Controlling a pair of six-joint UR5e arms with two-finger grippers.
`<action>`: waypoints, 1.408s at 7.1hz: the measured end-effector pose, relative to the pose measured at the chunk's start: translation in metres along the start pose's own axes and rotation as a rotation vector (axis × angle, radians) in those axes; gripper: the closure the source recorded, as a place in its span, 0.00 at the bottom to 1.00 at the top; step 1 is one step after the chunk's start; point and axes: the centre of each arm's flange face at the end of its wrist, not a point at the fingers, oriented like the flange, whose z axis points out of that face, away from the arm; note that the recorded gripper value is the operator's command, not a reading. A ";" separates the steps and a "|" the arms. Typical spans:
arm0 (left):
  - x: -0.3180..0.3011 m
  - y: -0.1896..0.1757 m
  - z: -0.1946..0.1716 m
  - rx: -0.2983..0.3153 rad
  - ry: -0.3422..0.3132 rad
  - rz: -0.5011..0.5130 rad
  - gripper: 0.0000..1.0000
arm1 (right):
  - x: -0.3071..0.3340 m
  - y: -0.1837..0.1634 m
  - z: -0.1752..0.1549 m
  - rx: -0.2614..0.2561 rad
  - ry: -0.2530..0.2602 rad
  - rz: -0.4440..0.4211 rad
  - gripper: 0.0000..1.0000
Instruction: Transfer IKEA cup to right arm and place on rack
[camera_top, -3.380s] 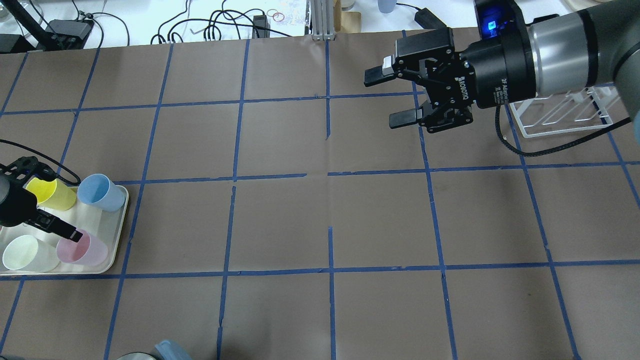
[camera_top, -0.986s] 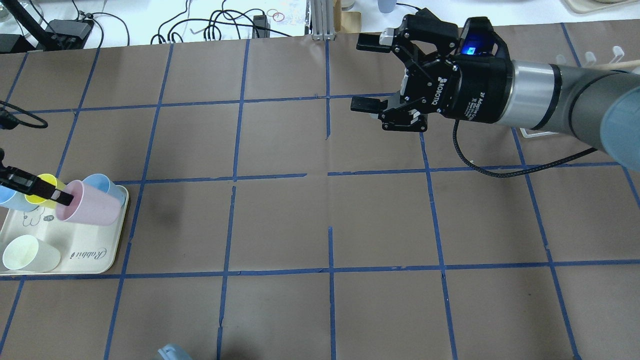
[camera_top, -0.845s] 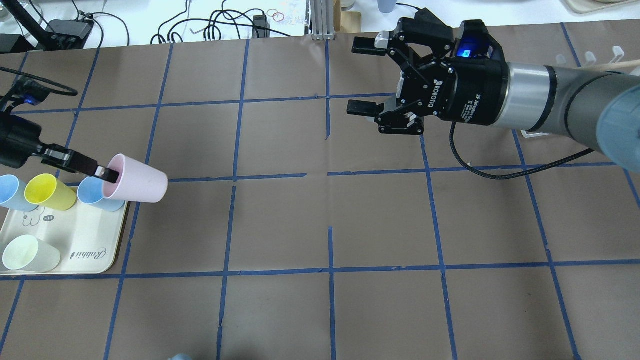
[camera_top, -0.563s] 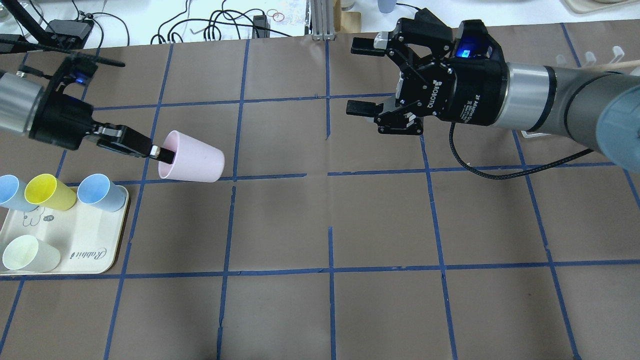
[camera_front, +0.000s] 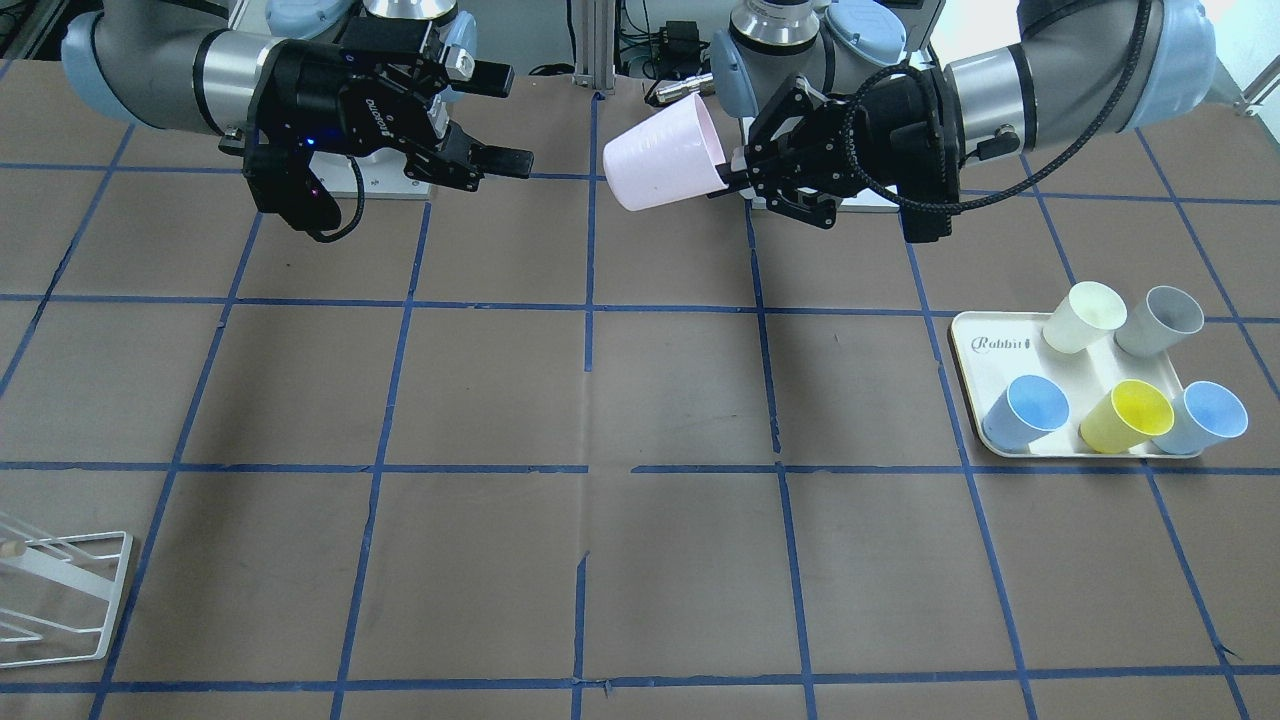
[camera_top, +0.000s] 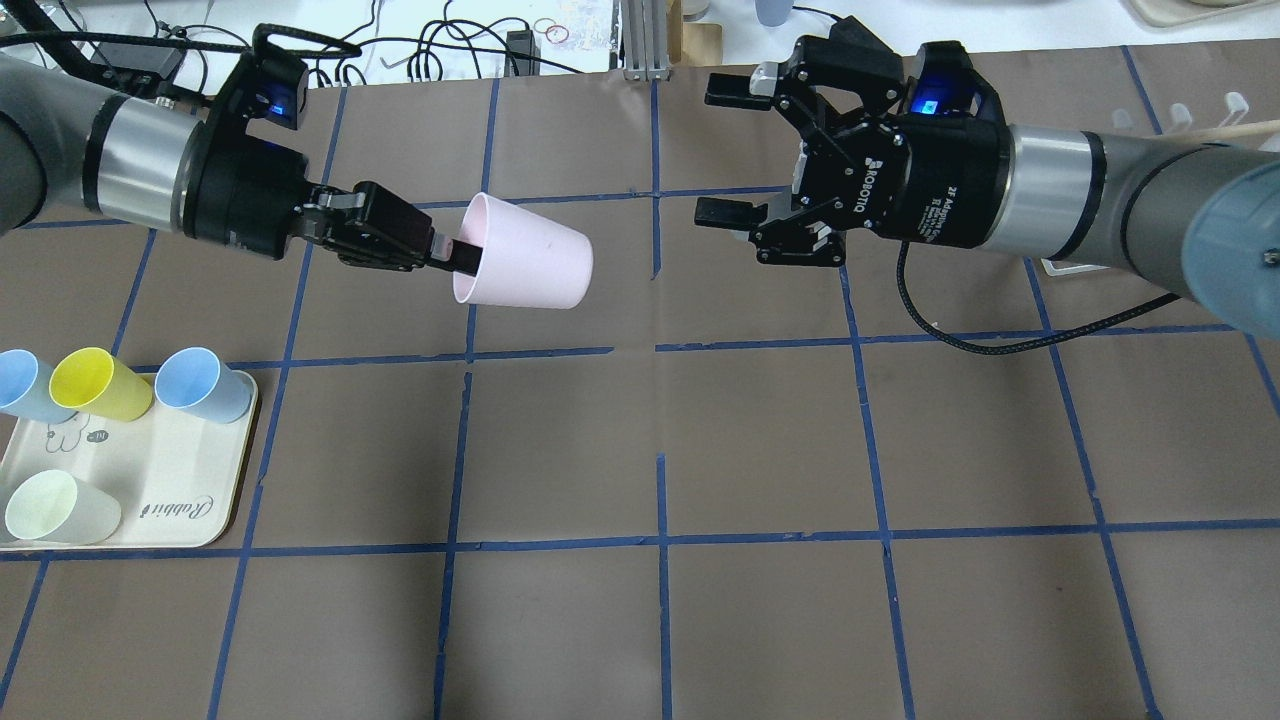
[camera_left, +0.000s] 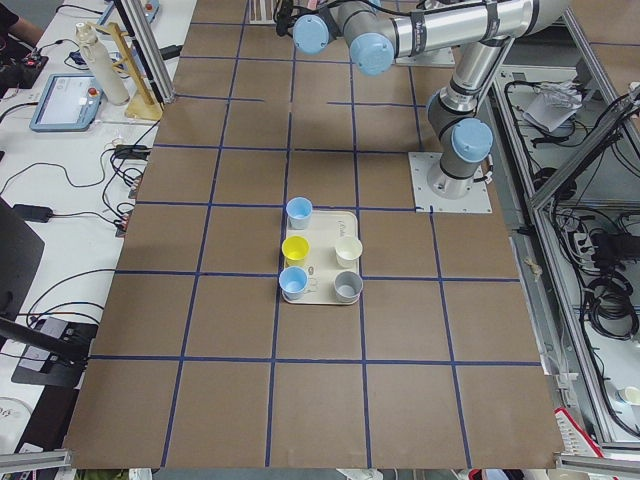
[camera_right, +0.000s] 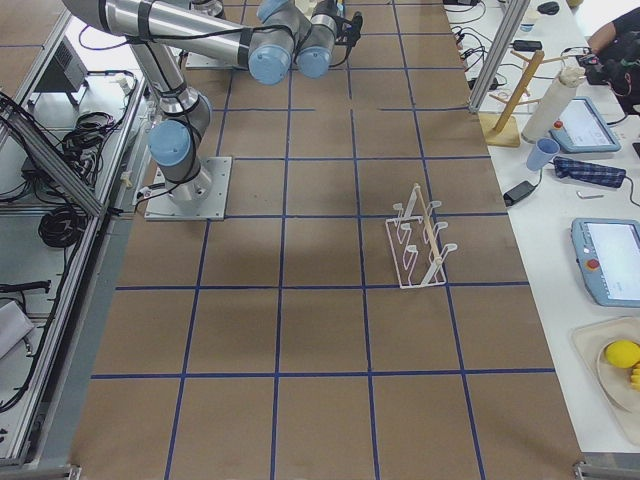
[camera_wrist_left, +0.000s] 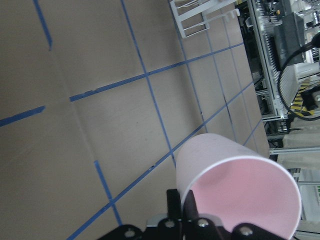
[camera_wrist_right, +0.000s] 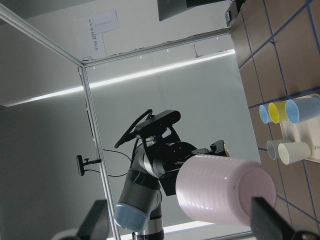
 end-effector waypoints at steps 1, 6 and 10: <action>0.013 0.000 0.015 0.029 0.076 -0.017 1.00 | 0.000 -0.002 -0.003 0.007 0.000 0.005 0.00; 0.032 0.014 0.050 0.069 0.201 -0.020 1.00 | -0.002 0.010 -0.011 0.022 0.006 0.111 0.00; 0.038 0.021 0.053 0.079 0.214 -0.010 1.00 | -0.006 0.030 -0.008 0.016 0.010 0.156 0.07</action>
